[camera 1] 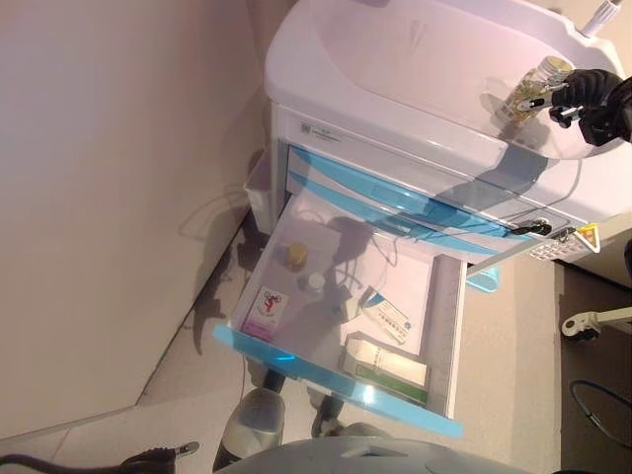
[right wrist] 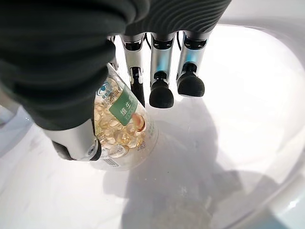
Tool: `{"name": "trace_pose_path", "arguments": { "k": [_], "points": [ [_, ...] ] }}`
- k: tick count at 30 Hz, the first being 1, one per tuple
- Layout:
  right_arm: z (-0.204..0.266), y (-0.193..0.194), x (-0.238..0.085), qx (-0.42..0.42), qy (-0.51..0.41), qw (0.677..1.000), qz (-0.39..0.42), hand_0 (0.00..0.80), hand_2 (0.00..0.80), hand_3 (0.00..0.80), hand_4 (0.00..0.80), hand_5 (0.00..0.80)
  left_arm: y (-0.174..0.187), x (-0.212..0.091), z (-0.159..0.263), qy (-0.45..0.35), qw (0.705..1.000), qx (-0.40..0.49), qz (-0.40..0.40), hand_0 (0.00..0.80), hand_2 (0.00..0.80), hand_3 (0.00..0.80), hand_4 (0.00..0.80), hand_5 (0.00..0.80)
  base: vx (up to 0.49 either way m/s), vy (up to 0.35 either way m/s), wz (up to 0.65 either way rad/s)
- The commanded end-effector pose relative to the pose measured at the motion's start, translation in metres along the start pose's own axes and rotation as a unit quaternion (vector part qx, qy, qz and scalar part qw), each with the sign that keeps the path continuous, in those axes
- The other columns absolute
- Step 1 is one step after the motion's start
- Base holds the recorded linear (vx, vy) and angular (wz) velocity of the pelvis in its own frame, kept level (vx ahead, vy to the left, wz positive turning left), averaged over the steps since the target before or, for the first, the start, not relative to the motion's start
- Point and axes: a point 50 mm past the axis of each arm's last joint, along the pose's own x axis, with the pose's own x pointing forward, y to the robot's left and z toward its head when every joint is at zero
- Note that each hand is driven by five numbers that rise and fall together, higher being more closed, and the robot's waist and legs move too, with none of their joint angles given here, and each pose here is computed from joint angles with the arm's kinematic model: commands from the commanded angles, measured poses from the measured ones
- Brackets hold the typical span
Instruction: Open the drawer and pick up the medicine
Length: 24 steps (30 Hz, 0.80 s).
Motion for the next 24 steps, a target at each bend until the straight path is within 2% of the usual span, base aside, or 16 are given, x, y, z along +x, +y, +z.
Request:
{"name": "trace_pose_path", "arguments": {
  "k": [1,10,24],
  "points": [
    [0.013,-0.017,-0.01,-0.089,0.007,0.996,-0.031,0.8,0.8,0.8,0.8,0.8,0.017,-0.001,-0.007,0.016,1.0,0.013,0.023,0.0,0.0,0.0,0.0,0.0,0.0,0.0,0.0],
    [0.022,-0.006,-0.005,-0.122,-0.014,0.992,-0.031,0.8,0.8,0.8,0.8,0.8,0.015,-0.001,-0.001,0.009,1.0,0.013,0.015,0.0,0.0,0.0,0.0,0.0,-0.007,0.004,0.0],
    [0.016,0.013,0.004,-0.129,-0.054,0.989,-0.048,0.8,0.8,0.8,0.8,0.8,0.01,-0.001,0.003,0.003,1.0,0.015,0.006,0.0,0.0,0.0,0.0,0.0,-0.005,0.001,0.0]
  ]
}}
